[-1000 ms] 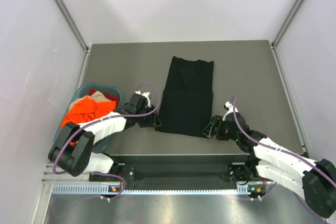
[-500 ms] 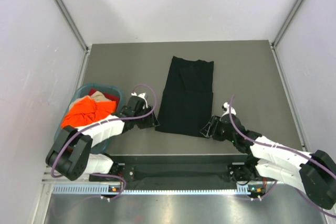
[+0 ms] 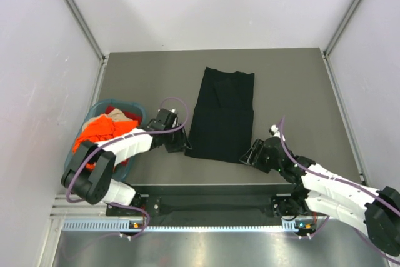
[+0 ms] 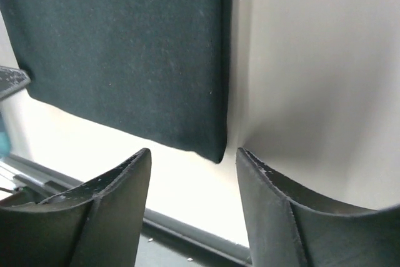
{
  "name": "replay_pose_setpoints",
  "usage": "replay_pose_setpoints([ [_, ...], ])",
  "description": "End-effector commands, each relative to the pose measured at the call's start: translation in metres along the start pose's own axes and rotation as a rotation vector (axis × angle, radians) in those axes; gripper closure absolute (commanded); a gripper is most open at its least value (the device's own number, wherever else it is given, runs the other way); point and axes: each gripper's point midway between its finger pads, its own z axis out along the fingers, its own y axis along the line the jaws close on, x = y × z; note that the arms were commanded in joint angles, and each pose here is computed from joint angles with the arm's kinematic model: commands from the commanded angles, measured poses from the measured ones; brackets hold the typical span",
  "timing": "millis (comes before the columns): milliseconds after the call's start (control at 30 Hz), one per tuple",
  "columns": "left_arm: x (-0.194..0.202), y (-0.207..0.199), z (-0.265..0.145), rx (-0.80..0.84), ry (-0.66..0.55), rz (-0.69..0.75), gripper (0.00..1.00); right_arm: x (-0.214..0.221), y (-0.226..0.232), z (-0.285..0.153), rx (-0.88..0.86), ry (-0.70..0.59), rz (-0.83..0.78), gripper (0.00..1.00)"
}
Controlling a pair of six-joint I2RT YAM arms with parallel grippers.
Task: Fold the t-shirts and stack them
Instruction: Fold the tshirt
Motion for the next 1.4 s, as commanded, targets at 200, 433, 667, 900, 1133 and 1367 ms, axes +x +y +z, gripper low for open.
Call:
replay_pose_setpoints([
  [200, 0.038, 0.035, -0.008, -0.187, 0.233, -0.163, 0.53, 0.040, -0.033, -0.002, 0.206, 0.201, 0.107, 0.41],
  [433, 0.035, 0.020, -0.010, -0.124, 0.261, -0.289, 0.54, 0.038, -0.044, -0.003, 0.248, 0.199, 0.198, 0.43],
  [667, 0.037, 0.017, -0.006, -0.106, 0.262, -0.335, 0.54, 0.034, -0.060, -0.006, 0.296, 0.166, 0.260, 0.41],
  [900, 0.035, 0.015, -0.008, -0.096, 0.253, -0.335, 0.55, 0.031, -0.061, 0.000, 0.309, 0.192, 0.224, 0.43],
  [1133, 0.030, 0.013, -0.012, -0.089, 0.225, -0.326, 0.54, 0.025, -0.064, 0.004, 0.326, 0.172, 0.242, 0.49],
  [1367, 0.029, 0.010, -0.012, -0.074, 0.226, -0.320, 0.54, 0.026, -0.070, 0.006, 0.344, 0.179, 0.262, 0.59],
])
